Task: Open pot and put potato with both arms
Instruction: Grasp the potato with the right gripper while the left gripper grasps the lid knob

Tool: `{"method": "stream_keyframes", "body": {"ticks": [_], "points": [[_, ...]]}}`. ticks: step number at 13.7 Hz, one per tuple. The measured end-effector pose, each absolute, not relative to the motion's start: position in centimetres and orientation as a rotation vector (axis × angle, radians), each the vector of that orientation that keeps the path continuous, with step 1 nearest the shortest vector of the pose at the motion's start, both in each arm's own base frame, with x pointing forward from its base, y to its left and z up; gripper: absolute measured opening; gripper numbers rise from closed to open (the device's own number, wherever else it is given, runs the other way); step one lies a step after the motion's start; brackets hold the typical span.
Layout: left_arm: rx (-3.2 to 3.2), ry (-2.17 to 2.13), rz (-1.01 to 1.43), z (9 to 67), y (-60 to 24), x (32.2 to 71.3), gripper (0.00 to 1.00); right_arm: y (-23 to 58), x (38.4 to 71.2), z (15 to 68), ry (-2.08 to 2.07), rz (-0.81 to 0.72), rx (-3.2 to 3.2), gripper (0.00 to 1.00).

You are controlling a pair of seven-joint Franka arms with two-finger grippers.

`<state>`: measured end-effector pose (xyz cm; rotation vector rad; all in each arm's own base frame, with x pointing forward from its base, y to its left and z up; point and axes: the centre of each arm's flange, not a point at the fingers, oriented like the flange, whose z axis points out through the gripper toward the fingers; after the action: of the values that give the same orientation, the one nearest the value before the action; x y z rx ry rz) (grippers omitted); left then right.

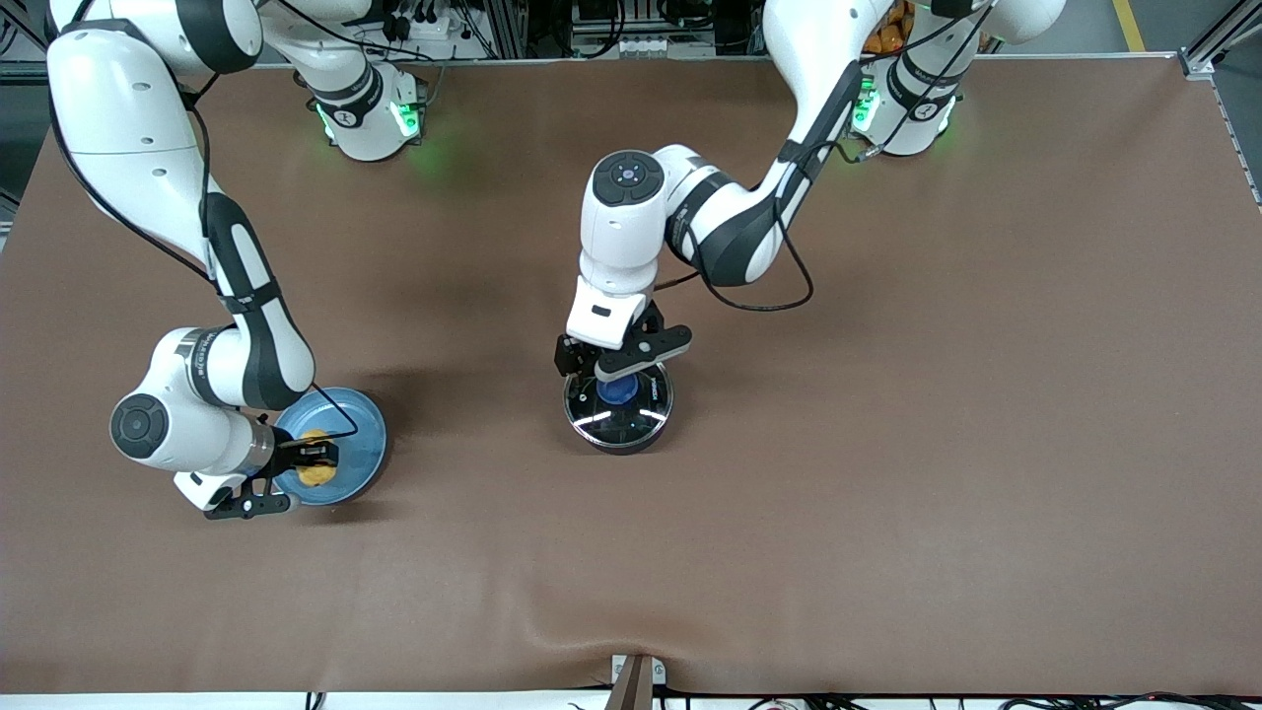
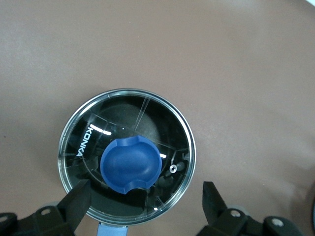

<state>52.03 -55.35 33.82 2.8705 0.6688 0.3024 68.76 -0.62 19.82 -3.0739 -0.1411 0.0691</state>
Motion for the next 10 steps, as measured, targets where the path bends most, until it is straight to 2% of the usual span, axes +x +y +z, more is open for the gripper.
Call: {"method": "stream_keyframes", "body": {"ticks": [5,10], "points": [[2.915,0.566,0.242,31.2,-55.4,52.0,1.0,0.3,69.7,21.5,-0.132,0.013,-3.052,0.56],[2.934,0.558,0.212,29.5,-53.6,53.6,1.0,1.7,70.4,23.2,-0.11,-0.031,-3.039,0.56]]}}
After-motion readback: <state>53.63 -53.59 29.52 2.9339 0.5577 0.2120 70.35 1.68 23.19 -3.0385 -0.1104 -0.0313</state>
